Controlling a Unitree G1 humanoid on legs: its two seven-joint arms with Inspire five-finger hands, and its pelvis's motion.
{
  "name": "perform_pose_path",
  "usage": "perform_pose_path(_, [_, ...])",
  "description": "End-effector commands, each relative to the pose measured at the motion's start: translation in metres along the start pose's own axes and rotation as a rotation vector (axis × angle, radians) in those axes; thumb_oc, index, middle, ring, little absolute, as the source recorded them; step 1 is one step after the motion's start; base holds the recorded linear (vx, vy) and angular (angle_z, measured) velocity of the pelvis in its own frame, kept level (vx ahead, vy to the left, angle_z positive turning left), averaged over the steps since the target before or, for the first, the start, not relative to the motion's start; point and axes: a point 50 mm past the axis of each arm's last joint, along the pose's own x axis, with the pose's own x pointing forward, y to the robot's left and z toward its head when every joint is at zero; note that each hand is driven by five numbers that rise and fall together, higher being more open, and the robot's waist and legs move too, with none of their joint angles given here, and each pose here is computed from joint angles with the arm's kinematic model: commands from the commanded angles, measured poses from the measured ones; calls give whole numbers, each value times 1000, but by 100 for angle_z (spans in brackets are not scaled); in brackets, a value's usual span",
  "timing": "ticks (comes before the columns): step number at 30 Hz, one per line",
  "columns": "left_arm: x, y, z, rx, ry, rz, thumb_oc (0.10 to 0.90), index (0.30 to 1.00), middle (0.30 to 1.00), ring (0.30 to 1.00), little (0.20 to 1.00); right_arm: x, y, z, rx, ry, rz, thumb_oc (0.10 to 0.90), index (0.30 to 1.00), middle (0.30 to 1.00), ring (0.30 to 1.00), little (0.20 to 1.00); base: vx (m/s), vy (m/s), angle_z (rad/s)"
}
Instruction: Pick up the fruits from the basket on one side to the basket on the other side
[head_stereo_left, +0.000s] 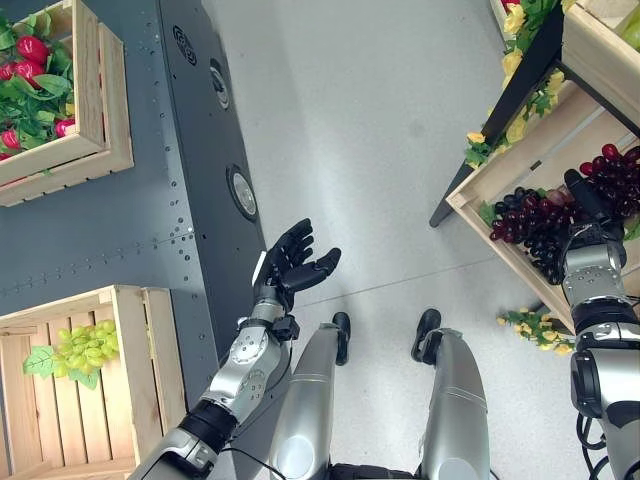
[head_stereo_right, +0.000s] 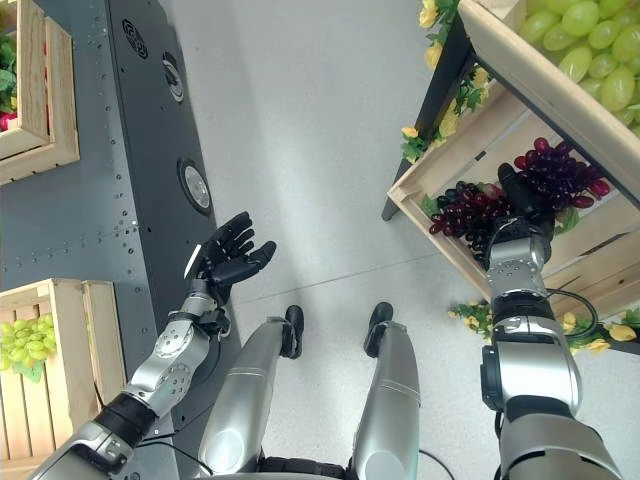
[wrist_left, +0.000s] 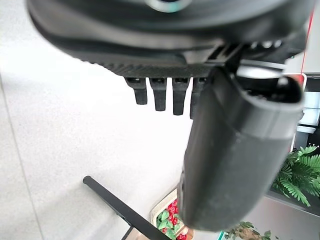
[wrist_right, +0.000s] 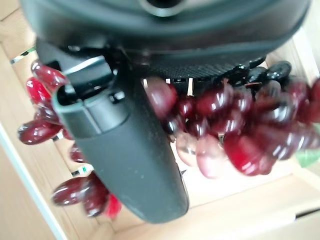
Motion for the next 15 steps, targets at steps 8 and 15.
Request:
perform_pose_path(8, [-5, -14, 37, -53, -180, -93, 800, 900, 900, 900, 900, 9, -18, 66, -468, -61, -192, 800, 900, 900, 900, 900, 0, 0, 0])
perform_pose_path(15, [-4, -18, 37, -53, -178, -109, 800, 900, 900, 900, 900, 9, -36, 56, -598, -20, -318, 800, 900, 900, 900, 900, 0, 0, 0])
